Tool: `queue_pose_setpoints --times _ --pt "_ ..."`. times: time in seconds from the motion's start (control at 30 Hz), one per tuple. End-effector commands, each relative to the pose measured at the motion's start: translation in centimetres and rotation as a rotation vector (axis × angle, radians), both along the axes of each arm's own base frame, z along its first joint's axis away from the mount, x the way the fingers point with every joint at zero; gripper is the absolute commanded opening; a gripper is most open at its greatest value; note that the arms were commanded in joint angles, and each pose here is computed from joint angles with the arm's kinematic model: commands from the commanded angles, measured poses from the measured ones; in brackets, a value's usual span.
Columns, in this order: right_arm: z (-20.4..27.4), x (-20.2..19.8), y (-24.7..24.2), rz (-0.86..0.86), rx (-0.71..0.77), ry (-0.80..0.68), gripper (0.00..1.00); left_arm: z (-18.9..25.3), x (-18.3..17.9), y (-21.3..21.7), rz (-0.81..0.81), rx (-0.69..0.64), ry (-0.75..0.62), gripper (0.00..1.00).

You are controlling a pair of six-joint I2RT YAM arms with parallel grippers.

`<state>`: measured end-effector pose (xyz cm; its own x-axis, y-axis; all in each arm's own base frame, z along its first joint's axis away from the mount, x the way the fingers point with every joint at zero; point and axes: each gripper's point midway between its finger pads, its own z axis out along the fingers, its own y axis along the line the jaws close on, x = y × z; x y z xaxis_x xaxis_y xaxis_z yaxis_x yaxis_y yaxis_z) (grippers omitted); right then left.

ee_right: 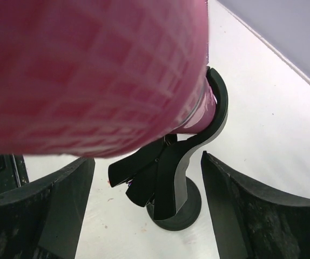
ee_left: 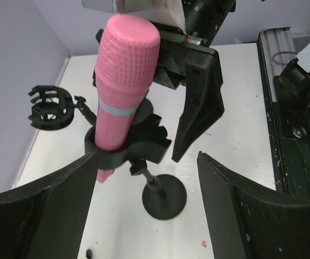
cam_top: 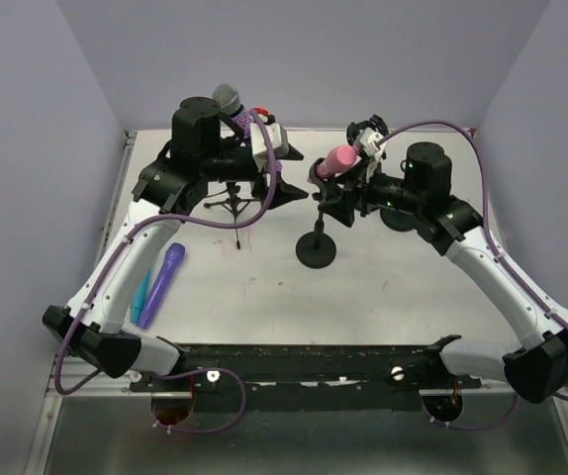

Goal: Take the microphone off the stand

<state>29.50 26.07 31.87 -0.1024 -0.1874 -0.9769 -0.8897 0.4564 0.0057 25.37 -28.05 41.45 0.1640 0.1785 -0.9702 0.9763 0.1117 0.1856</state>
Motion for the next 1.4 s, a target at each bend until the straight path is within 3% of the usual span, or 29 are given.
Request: queue_pose_setpoints --times 0.0,0.13,0.33,0.57,0.7,0.87,0.9,1.07,1.3,1.37 --pt "0.7 -0.2 -0.4 -0.044 0.031 0.017 0.87 1.6 2.0 -2.7 -0.041 -0.041 -0.14 0.82" --pt "0.8 -0.3 -0.9 -0.068 0.029 0.012 0.87 1.5 2.3 -4.9 -0.125 -0.058 -0.168 0.82" --pt "0.5 -1.4 -1.2 -0.037 0.009 -0.004 0.88 -0.3 3.6 -7.1 -0.121 -0.022 -0.22 0.79" --pt "0.6 -2.3 -1.8 -0.037 -0.016 0.005 0.95 -0.2 3.8 -7.1 -0.108 -0.028 -0.218 0.44" --pt "0.5 -2.3 -2.2 -0.05 -0.052 0.032 1.0 1.2 3.0 -6.6 -0.046 -0.077 -0.099 0.32" --pt "0.7 -2.2 -2.3 -0.06 -0.046 0.024 1.0 0.4 3.1 -5.4 0.17 -0.077 -0.03 0.02" --pt "0.5 -2.0 -2.2 -0.067 -0.04 0.026 1.0 0.3 2.9 -5.1 0.198 -0.079 -0.027 0.01" --pt "0.0 -2.3 -1.6 -0.033 -0.021 0.039 1.0 -1.7 2.7 -4.2 0.345 -0.043 0.016 0.01" --pt "0.2 -2.2 -1.5 -0.022 -0.029 0.039 1.0 -0.5 3.0 -3.7 0.428 -0.085 0.111 0.03" --pt "0.4 -2.3 -1.5 -0.02 -0.03 0.037 1.0 -0.5 2.9 -3.8 0.419 -0.081 0.108 0.38"
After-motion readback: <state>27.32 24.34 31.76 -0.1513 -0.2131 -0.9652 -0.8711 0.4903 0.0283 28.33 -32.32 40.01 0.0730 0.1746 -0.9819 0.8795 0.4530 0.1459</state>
